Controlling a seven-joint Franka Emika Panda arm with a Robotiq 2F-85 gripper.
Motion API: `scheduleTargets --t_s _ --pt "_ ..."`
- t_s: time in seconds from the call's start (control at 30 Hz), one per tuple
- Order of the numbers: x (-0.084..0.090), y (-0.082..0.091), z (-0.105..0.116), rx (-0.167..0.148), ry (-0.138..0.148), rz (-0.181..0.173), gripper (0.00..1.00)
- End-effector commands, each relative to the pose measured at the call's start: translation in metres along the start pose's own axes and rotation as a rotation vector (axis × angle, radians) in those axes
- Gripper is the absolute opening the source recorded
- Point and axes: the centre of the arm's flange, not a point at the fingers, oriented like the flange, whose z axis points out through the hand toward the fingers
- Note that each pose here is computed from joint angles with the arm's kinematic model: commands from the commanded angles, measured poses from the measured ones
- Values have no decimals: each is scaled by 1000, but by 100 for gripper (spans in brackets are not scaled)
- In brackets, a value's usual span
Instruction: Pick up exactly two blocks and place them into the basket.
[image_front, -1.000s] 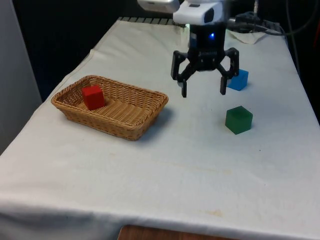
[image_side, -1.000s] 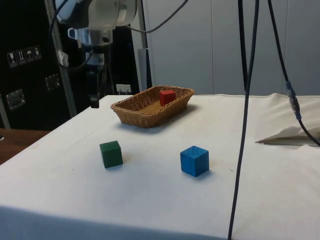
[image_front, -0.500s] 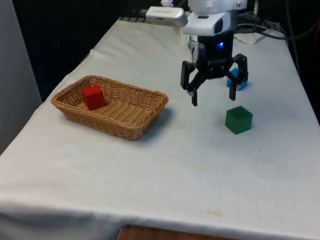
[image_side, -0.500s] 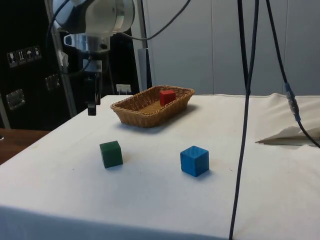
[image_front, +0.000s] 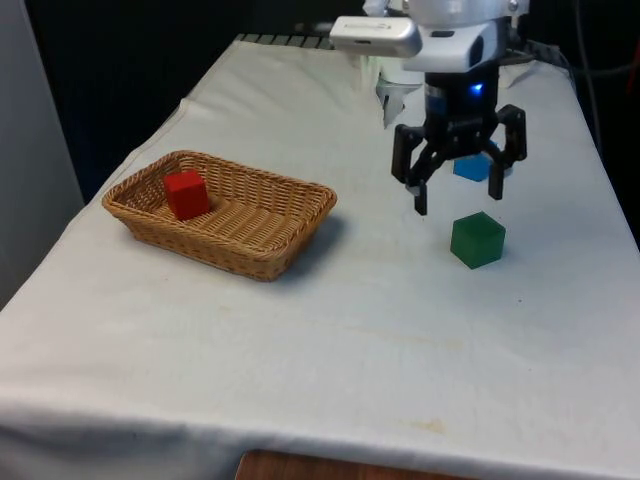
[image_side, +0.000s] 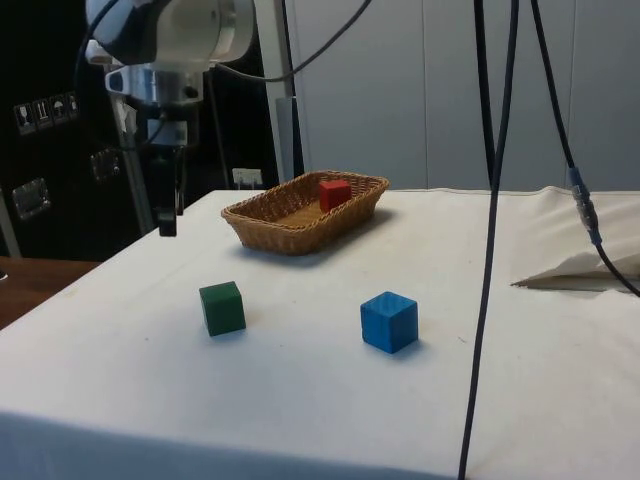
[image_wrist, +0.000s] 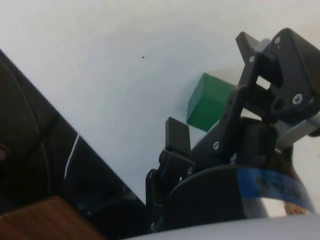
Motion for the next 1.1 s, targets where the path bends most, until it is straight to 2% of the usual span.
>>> scheduleTargets --t_s 0.0,0.07,0.27,0.33,0.37,0.5,0.6,0.67,0.87,0.9,0.93,1.07 --pt "2 -6 -2 3 -5 -7 100" --pt "3 -4 0 3 -1 -8 100" --pt "8 -21 0 21 -8 -34 100" --pt "9 -18 2 24 -8 -34 100" --pt "8 -25 1 26 -8 -39 100" --pt "7 -31 1 35 -7 -50 100" --pt "11 -30 2 40 -8 -53 100" --pt "4 -33 0 36 -3 -60 100" --pt "-3 -35 0 33 -1 -63 100" --pt "7 -30 2 42 -6 -60 100" --pt "-3 -35 0 31 1 -63 100" --pt "-5 -36 1 27 1 -65 100"
